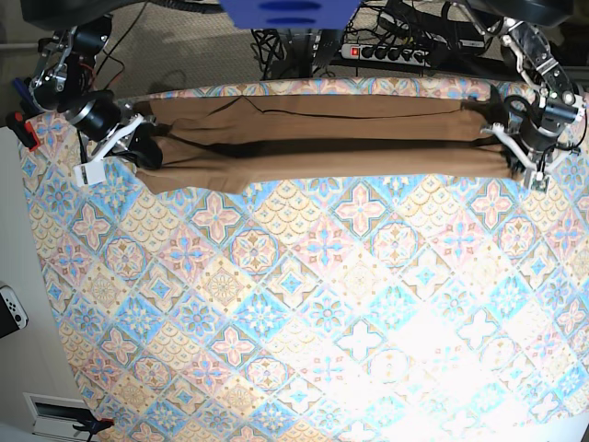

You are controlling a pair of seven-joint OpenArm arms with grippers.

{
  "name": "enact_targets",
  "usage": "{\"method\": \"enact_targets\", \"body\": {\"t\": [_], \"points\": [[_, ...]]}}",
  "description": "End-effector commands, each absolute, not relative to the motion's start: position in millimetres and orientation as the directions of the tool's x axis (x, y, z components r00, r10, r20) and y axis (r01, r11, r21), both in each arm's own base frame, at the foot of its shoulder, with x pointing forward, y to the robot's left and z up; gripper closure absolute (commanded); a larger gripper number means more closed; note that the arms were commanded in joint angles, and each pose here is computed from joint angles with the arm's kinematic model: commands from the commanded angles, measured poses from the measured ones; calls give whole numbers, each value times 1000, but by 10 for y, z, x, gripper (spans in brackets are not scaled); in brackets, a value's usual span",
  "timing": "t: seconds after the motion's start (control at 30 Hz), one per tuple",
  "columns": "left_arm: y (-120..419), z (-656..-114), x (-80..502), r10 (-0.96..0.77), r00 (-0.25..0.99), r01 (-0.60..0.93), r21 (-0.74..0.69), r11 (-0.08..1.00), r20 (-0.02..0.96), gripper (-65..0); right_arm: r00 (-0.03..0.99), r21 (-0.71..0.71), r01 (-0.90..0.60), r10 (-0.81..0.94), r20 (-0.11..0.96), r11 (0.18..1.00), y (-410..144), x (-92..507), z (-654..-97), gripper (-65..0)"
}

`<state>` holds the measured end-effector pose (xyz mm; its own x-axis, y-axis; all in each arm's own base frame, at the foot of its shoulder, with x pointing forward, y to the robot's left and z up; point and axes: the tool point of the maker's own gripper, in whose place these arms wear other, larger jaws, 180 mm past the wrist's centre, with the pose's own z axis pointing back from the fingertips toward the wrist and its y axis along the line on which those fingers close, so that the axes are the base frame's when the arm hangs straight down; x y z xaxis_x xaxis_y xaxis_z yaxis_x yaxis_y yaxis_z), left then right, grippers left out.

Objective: Layout the t-shirt on the table in an organized manner, then fold the t-shirt properly
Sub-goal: 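Lift the shirt edge with both grippers and fold it over lengthwise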

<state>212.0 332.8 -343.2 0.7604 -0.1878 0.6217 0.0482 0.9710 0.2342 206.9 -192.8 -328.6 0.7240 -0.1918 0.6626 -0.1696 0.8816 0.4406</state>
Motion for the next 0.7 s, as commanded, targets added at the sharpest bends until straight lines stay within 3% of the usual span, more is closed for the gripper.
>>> {"method": "enact_targets", "body": {"t": [0.0, 0.5, 0.67], "points": [[3389, -3295, 2189, -210, 735, 41, 266, 963, 645, 0, 699, 432, -183, -192, 689, 883, -1955, 2097, -3190, 0], [3321, -3470, 2024, -223, 775, 81, 258, 963, 591, 0, 761, 452, -145, -192, 620, 880, -1936, 1799, -3381, 0], [3244, -3608, 2000, -274, 809, 123, 305, 944, 521, 0, 782, 399, -129, -155, 604, 908, -2014, 1760, -3479, 0]]}}
